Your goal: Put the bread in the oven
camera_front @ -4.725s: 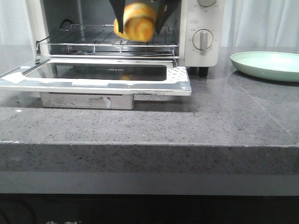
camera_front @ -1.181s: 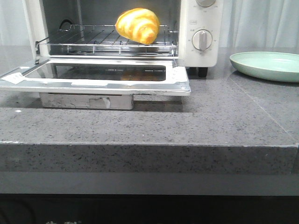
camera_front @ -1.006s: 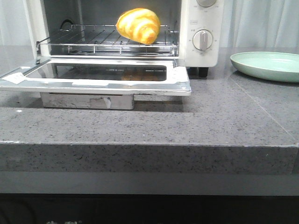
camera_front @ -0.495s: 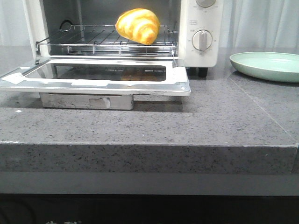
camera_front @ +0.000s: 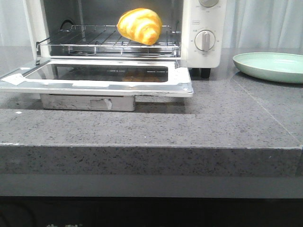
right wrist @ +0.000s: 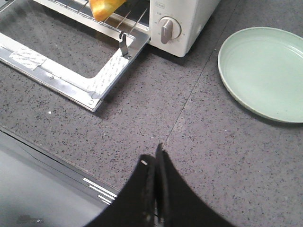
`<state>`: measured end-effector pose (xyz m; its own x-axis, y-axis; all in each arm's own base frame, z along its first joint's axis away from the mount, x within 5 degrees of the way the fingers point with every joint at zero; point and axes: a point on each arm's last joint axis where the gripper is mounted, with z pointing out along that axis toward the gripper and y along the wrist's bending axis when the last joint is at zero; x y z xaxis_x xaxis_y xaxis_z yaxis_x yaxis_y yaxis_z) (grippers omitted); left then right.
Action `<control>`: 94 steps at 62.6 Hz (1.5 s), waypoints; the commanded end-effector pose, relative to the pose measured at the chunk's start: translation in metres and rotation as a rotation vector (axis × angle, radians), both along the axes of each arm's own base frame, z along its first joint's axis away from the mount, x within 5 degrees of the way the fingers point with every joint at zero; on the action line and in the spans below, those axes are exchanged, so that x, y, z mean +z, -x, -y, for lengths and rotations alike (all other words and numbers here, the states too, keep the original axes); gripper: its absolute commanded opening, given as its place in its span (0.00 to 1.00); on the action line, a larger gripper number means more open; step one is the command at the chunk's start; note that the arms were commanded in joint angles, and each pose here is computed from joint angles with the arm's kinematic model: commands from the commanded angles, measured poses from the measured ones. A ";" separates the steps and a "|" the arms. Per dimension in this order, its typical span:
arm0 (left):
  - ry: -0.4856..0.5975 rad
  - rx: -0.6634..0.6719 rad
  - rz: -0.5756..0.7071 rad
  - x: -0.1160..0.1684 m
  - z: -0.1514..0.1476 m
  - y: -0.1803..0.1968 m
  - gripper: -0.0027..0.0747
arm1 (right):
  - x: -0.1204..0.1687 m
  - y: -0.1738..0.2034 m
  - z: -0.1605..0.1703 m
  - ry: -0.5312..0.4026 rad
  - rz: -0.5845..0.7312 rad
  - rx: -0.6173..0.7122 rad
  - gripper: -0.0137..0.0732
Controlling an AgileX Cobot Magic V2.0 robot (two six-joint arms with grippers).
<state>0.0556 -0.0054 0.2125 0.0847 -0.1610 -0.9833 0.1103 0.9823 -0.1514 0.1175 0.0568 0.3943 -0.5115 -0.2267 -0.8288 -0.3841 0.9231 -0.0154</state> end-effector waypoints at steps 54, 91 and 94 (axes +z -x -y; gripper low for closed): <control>-0.043 0.051 0.082 0.000 -0.003 0.001 0.01 | 0.013 -0.002 0.000 -0.028 0.091 0.005 0.08; -0.039 0.034 0.082 0.000 -0.002 0.002 0.01 | 0.013 -0.002 0.000 -0.028 0.091 0.005 0.08; -0.039 0.034 0.082 0.000 -0.002 0.002 0.01 | 0.013 -0.002 0.000 -0.028 0.091 0.005 0.08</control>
